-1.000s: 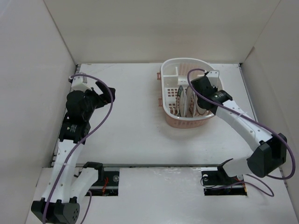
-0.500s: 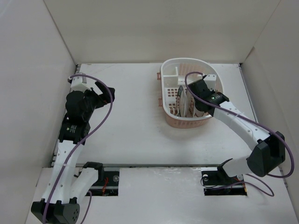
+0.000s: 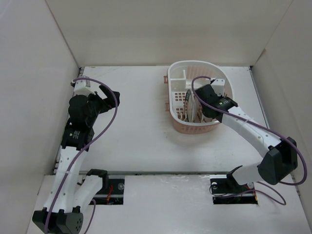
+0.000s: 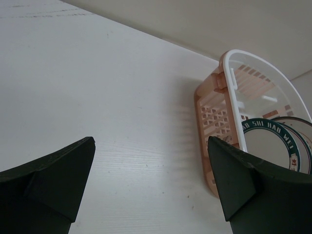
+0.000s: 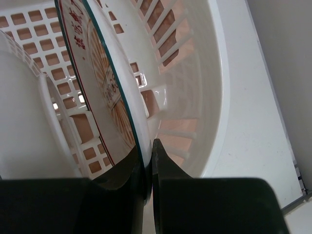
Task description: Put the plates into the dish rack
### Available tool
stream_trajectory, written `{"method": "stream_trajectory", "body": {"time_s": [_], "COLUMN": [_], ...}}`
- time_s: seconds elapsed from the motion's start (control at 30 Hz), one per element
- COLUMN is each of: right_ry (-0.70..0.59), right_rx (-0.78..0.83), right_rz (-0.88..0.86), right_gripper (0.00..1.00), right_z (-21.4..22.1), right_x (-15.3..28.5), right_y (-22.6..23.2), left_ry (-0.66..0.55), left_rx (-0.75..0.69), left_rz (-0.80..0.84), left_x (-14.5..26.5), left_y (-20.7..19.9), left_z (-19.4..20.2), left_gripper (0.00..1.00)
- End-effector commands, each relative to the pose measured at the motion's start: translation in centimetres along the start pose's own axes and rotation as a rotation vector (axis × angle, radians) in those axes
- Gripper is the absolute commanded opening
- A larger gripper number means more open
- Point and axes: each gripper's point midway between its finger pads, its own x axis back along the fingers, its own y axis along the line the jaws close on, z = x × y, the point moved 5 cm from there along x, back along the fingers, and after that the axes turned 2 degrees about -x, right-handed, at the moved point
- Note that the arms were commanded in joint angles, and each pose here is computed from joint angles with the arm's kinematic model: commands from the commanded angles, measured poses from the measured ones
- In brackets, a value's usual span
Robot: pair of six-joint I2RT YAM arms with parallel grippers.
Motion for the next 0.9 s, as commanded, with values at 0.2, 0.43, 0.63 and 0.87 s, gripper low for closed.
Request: {"method": "stream_trajectory", "body": {"time_s": [0.2, 0.43, 0.63, 0.87], "right_ry": [-0.039, -0.019, -0.002, -0.002], "right_rx": [-0.055, -0.052, -0.048, -0.061], "right_rz": [-0.004, -0.002, -0.004, -0.010], "right_gripper": [0.13, 0.20, 0.23, 0.38], "right_z": [-1.0, -0.5, 0.2, 0.1], "right_x": [0.9, 0.6, 0.4, 0.9], "right_y": [0.3, 0.7, 0.8, 0.7], "left_ry": [-0.055, -0.055, -0.059, -0.056], "left_rx": [-0.019, -0.019, -0.019, -0.020], "left_rz": [0.033, 0.033, 0.045, 0.053], "left_x": [0.7, 0.7, 0.7, 0.8], "left_y": [-0.9, -0.9, -1.1, -1.2], "left_z": [-1.6, -1.6, -1.7, -1.6], "left_gripper": [1.00, 1.00, 1.00, 1.00]}}
